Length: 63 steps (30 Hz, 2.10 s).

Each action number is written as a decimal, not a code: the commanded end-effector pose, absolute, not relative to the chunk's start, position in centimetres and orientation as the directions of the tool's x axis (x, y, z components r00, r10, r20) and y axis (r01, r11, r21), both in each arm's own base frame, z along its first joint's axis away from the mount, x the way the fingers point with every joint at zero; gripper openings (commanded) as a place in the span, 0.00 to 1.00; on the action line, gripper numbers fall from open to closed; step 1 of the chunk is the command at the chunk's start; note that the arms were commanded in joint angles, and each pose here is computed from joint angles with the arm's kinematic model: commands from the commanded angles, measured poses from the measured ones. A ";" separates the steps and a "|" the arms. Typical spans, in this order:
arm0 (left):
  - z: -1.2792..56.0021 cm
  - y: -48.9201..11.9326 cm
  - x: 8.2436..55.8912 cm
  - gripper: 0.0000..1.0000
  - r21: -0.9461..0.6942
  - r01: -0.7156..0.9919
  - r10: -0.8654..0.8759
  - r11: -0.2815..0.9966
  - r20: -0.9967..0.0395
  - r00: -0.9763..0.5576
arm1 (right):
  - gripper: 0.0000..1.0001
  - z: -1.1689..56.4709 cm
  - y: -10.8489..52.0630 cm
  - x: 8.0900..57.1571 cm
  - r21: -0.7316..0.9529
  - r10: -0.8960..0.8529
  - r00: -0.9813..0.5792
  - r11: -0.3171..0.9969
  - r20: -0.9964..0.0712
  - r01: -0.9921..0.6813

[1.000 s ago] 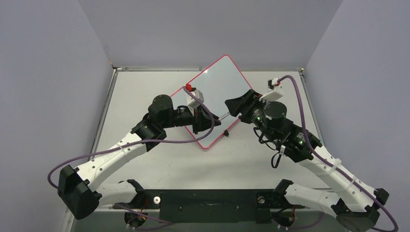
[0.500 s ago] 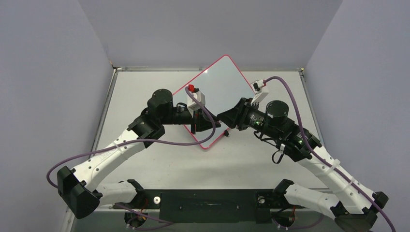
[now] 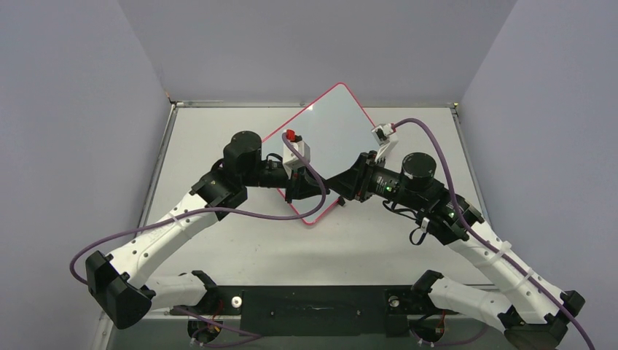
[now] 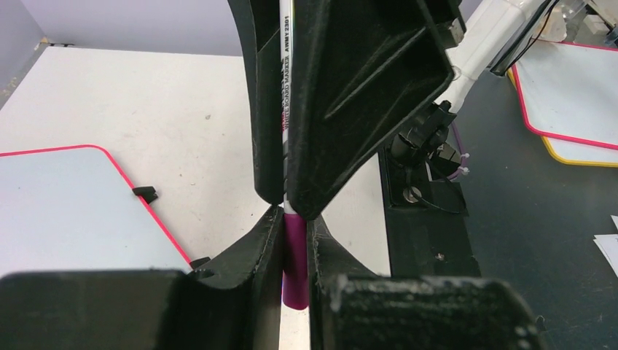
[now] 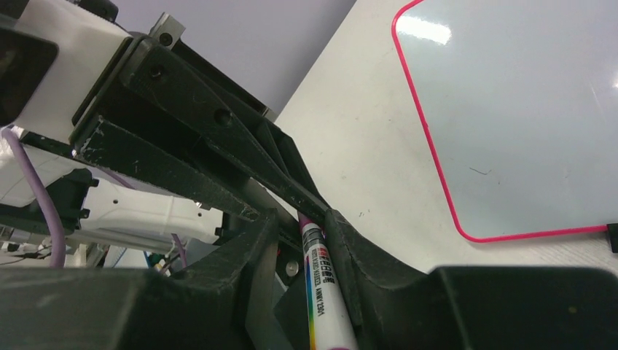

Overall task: Write a sentence on the whiteboard
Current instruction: Open the whiteboard marker at the center of the board.

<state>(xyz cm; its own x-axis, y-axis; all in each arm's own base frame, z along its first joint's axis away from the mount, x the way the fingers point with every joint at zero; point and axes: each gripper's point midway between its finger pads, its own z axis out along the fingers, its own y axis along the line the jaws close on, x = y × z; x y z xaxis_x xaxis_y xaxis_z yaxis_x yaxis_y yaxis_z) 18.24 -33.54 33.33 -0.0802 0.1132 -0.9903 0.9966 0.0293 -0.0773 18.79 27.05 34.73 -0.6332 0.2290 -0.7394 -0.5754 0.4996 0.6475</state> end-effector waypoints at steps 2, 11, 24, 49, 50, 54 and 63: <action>36.3 -33.3 18.3 0.00 0.011 1.000 0.061 0.006 -0.998 0.011 | 0.29 36.3 27.1 17.1 0.633 0.209 -0.610 0.416 -0.765 -0.652; 36.2 -33.4 18.2 0.00 0.011 1.000 0.062 -0.008 -0.998 0.012 | 0.17 35.5 27.0 17.7 0.638 0.210 -0.618 0.435 -0.758 -0.635; 36.0 -33.2 17.7 0.00 0.014 1.000 0.067 -0.024 -0.998 0.015 | 0.27 35.5 25.8 19.3 0.649 0.265 -0.607 0.474 -0.750 -0.595; 40.4 -32.9 18.4 0.00 -0.110 0.988 -0.112 0.110 -0.989 -0.097 | 0.00 35.4 26.2 20.1 0.677 0.300 -0.616 0.450 -0.729 -0.582; 41.0 -32.8 19.1 0.00 -0.142 0.977 -0.137 0.156 -0.983 -0.121 | 0.00 35.3 26.2 20.2 0.676 0.300 -0.615 0.453 -0.729 -0.581; 43.2 -31.2 23.2 0.13 -0.336 0.864 -0.297 0.374 -0.926 -0.231 | 0.00 35.0 25.8 21.1 0.668 0.321 -0.596 0.490 -0.736 -0.561; 45.9 -25.5 27.7 0.23 -0.698 0.496 -0.629 0.517 -0.702 -0.333 | 0.00 34.9 25.7 22.8 0.658 0.343 -0.576 0.536 -0.742 -0.528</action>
